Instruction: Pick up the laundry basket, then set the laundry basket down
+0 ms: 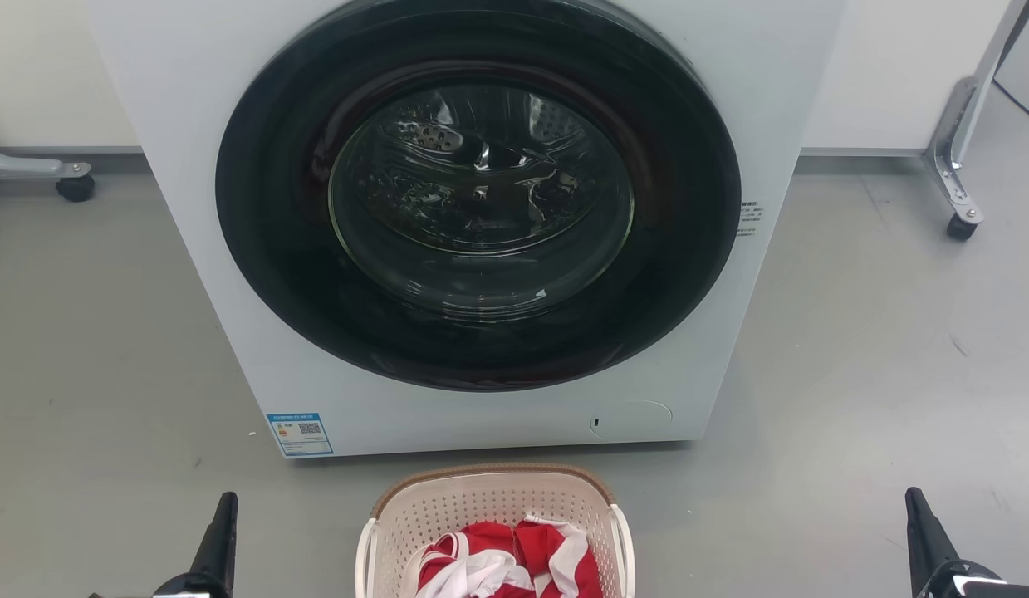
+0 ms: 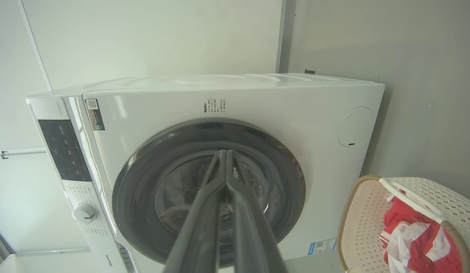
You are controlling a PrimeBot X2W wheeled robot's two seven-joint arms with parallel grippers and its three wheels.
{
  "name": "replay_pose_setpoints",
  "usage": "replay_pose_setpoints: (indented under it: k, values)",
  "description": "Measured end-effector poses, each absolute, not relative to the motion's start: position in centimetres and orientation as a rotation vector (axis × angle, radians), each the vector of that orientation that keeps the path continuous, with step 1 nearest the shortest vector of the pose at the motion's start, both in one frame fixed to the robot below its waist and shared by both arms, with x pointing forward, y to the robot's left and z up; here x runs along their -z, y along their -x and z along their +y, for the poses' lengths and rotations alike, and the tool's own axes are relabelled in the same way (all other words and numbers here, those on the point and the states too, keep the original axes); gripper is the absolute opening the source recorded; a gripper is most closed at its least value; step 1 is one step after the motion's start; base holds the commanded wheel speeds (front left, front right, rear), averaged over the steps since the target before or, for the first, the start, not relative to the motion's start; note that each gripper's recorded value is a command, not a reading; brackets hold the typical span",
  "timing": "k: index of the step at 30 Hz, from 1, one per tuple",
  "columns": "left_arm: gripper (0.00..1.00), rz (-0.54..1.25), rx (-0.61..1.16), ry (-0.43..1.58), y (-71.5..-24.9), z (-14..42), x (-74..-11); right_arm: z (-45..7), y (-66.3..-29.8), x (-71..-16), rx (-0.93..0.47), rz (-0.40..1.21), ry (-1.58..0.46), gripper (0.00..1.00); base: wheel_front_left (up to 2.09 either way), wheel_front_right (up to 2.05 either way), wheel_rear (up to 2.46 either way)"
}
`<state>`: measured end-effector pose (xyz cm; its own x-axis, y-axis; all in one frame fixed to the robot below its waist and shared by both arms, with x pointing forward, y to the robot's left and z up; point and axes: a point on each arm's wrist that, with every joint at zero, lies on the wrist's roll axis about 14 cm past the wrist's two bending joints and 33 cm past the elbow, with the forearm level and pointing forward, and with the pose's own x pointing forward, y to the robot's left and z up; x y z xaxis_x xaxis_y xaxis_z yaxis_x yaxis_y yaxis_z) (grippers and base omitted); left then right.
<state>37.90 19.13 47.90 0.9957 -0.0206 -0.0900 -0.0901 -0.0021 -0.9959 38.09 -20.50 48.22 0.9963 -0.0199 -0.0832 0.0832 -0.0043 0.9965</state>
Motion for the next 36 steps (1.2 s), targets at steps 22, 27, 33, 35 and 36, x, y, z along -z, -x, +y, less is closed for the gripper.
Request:
replay_pose_setpoints:
  k: [22, 27, 33, 35, 36]
  values:
    - [0.0, 0.087, -0.055, 1.573, -37.9, 19.13, -47.91, -20.49, -38.09, -48.23, 0.081, 0.05, -1.573, 0.0, 0.0, 0.0, 0.0]
    - [0.0, 0.087, -0.055, 1.573, -37.9, 19.13, -47.91, -20.49, -38.09, -48.23, 0.081, 0.05, -1.573, 0.0, 0.0, 0.0, 0.0]
    - [0.0, 0.087, -0.055, 1.573, -37.9, 19.13, -47.9, -20.49, -38.09, -48.22, 0.081, 0.05, -1.573, 0.0, 0.0, 0.0, 0.0]
    - [0.0, 0.087, -0.055, 1.573, -37.9, 19.13, -47.9, -20.5, -38.09, -48.22, 0.081, 0.05, -1.573, 0.0, 0.0, 0.0, 0.0]
    - [0.0, 0.087, -0.055, 1.573, -37.9, 19.13, -47.9, -20.49, -38.09, -48.22, 0.081, 0.05, -1.573, 0.0, 0.0, 0.0, 0.0]
